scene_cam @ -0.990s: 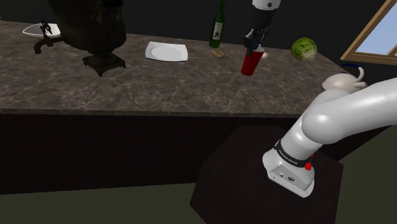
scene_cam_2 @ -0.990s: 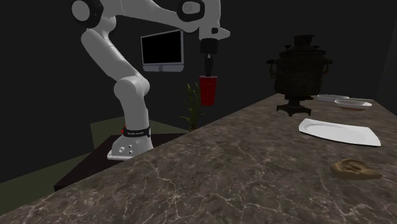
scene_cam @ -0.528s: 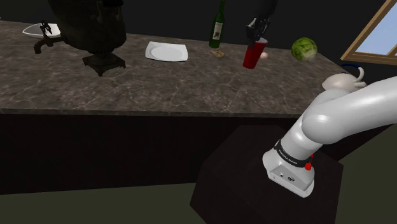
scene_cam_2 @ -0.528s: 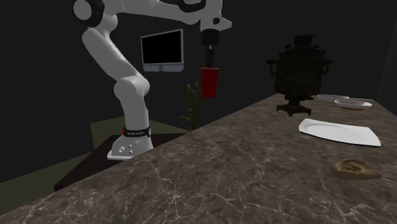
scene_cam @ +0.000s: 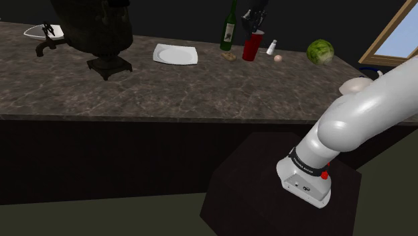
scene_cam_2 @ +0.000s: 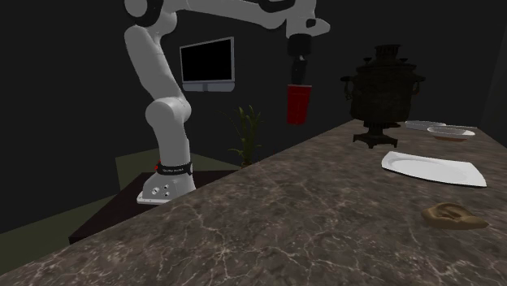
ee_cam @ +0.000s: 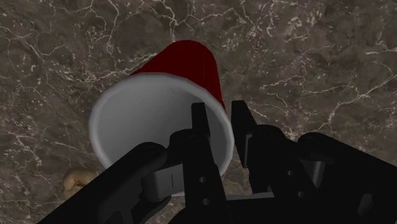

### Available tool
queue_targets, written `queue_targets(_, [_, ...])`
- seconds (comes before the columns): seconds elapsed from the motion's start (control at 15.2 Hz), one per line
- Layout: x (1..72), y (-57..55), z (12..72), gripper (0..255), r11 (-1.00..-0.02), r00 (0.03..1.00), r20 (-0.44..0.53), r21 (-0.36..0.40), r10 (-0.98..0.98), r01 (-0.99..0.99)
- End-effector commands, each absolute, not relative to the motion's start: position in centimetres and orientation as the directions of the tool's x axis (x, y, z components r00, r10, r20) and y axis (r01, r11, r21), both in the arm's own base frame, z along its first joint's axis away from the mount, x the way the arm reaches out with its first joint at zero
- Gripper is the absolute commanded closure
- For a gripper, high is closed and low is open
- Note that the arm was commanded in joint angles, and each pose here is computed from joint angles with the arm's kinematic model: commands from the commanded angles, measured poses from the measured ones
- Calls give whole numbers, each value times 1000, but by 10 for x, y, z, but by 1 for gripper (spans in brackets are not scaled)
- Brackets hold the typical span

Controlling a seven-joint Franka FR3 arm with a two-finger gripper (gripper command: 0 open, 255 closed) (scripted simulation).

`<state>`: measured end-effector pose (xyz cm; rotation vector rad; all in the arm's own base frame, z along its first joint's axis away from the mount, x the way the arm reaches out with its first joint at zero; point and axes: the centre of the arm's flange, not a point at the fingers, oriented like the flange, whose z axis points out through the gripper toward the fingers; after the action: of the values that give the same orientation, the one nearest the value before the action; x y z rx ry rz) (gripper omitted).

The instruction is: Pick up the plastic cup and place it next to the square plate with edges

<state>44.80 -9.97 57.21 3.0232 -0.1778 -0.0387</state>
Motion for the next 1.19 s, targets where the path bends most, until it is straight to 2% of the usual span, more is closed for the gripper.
queue_targets(0.0, [474,-107,572,255,-987,993,-18,114,-118,-115])
queue_targets(0.92, [650,-162,574,255,-987,993,-18,114,-118,-115])
queue_targets(1.12, [654,-163,563,255,-987,993,-18,114,-118,-115])
